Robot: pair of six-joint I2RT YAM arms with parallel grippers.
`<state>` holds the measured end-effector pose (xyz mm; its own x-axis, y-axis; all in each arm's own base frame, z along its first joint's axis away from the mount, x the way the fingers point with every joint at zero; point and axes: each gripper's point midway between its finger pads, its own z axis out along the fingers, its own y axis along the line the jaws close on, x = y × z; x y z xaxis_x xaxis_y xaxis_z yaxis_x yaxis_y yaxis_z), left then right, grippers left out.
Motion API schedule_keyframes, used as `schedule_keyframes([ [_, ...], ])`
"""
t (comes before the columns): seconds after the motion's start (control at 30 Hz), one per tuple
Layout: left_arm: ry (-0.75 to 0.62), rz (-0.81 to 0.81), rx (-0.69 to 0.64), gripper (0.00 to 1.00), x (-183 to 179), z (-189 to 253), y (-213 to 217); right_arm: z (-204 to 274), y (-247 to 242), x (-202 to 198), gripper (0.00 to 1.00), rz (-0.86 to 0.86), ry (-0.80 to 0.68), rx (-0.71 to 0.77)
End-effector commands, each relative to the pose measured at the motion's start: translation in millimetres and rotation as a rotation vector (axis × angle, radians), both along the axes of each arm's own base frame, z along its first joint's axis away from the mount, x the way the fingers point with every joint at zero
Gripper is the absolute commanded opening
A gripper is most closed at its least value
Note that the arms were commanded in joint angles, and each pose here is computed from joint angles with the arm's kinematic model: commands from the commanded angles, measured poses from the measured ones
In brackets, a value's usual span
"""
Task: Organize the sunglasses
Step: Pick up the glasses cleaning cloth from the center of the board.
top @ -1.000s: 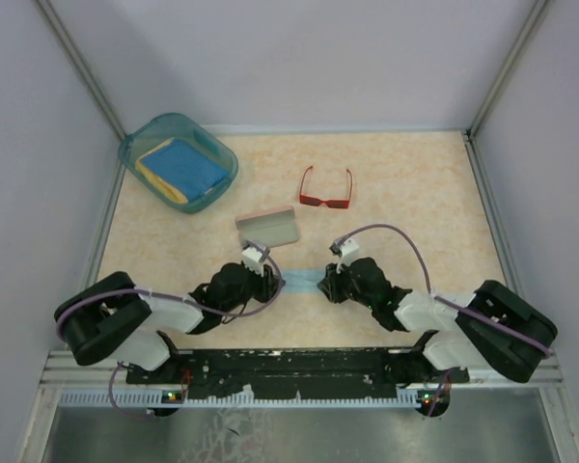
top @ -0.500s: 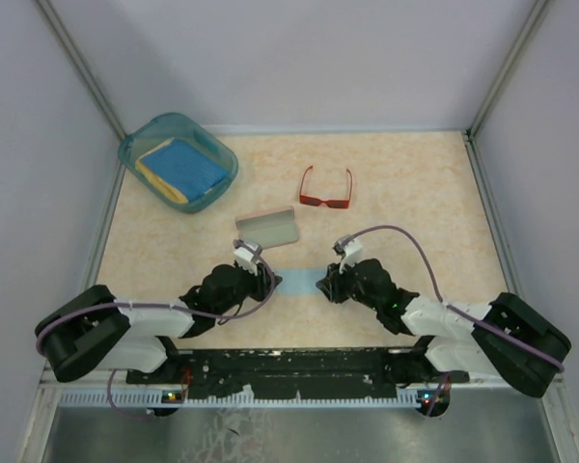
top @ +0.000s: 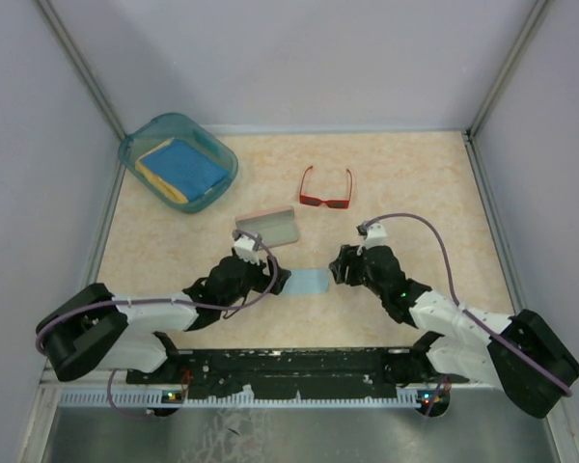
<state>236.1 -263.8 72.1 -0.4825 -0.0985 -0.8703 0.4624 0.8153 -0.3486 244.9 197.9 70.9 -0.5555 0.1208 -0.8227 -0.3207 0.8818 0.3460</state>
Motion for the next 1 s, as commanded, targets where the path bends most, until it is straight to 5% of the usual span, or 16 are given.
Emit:
schedule_keyframes([
  [0.0,0.023,0.041,-0.035,0.86,5,4,0,17,2,11,0.57,-0.006,-0.024,0.045],
  [0.33,0.049,-0.024,-0.186,0.85,8,6,3,11,15,22,0.61,0.059,-0.025,0.062],
  [0.97,0.068,-0.099,-0.175,0.81,7,-18,-13,-5,32,33,0.61,0.12,-0.008,0.062],
])
